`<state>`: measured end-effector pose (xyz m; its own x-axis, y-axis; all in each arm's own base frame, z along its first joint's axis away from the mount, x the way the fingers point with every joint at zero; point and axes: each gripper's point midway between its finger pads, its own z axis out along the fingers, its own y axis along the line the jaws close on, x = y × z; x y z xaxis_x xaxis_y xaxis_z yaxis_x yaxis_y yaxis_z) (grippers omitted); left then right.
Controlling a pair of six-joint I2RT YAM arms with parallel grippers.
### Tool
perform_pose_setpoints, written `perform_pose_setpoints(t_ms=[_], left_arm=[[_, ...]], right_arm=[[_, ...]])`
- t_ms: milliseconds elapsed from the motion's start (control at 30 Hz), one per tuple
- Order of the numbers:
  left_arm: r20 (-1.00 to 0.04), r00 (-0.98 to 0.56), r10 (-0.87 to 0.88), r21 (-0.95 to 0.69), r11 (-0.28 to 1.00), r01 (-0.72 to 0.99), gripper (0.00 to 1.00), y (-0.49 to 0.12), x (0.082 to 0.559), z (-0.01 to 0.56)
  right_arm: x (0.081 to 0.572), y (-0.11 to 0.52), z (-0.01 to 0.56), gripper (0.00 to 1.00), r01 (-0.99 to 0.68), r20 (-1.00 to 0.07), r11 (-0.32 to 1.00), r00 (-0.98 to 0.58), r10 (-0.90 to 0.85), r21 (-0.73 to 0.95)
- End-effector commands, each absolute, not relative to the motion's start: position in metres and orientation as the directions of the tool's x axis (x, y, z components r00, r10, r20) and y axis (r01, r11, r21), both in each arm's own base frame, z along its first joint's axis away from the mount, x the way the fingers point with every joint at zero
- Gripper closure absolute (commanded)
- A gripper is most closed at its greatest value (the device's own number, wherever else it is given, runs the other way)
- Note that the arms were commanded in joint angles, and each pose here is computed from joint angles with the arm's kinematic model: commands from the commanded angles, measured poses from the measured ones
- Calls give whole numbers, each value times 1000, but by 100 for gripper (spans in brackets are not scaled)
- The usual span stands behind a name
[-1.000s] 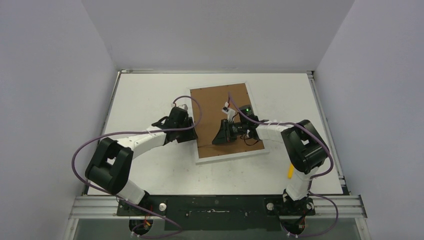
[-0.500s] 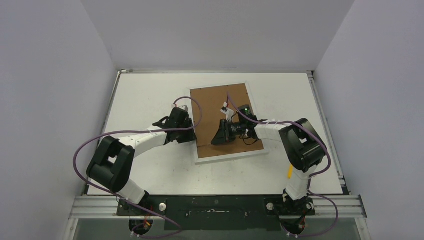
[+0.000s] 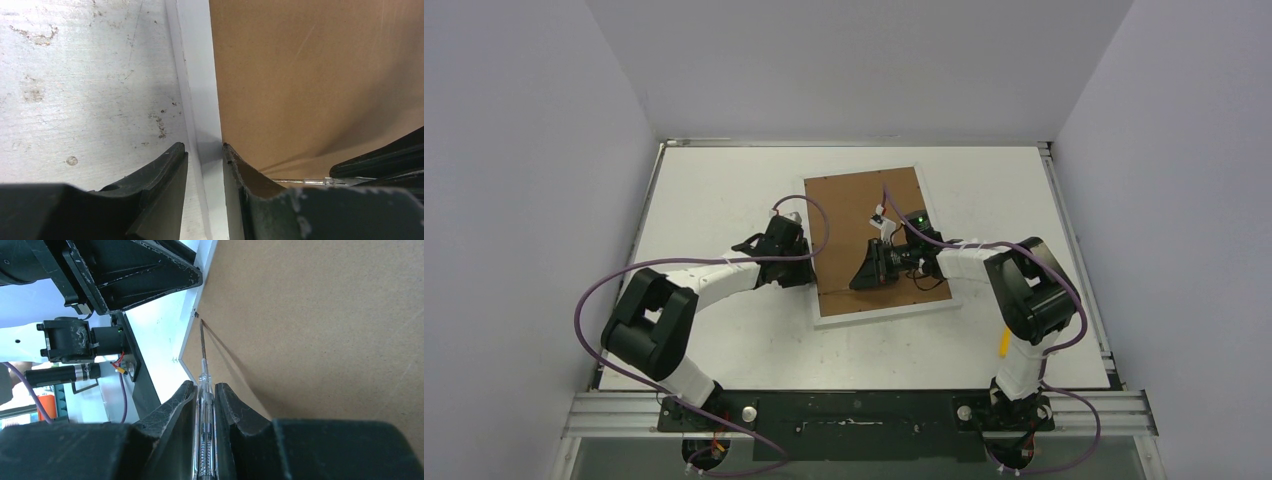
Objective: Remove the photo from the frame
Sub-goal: Release the photo frame item from the photo frame.
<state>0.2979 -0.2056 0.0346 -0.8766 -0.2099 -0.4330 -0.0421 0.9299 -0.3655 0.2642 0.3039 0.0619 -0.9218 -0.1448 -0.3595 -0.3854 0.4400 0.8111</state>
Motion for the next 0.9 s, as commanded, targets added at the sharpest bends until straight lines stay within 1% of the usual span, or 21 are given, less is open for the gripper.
perform_pose_setpoints(t_ms=[0,433,867], left_arm=[[-479,-852,-211,-370,929,-22,70,-208,314,50],[-468,-856,-220,-394,919,-21,72,-213,312,50],[-457,-858,-233,-417,909,-24,72,-216,310,50]], right_arm=[[260,297,39,95,-368,-337,514,-928,-158,774],[255,308,33,95,-368,-319,506,-930,-184,780],[251,316,31,95,-368,-310,499,-930,-198,784]])
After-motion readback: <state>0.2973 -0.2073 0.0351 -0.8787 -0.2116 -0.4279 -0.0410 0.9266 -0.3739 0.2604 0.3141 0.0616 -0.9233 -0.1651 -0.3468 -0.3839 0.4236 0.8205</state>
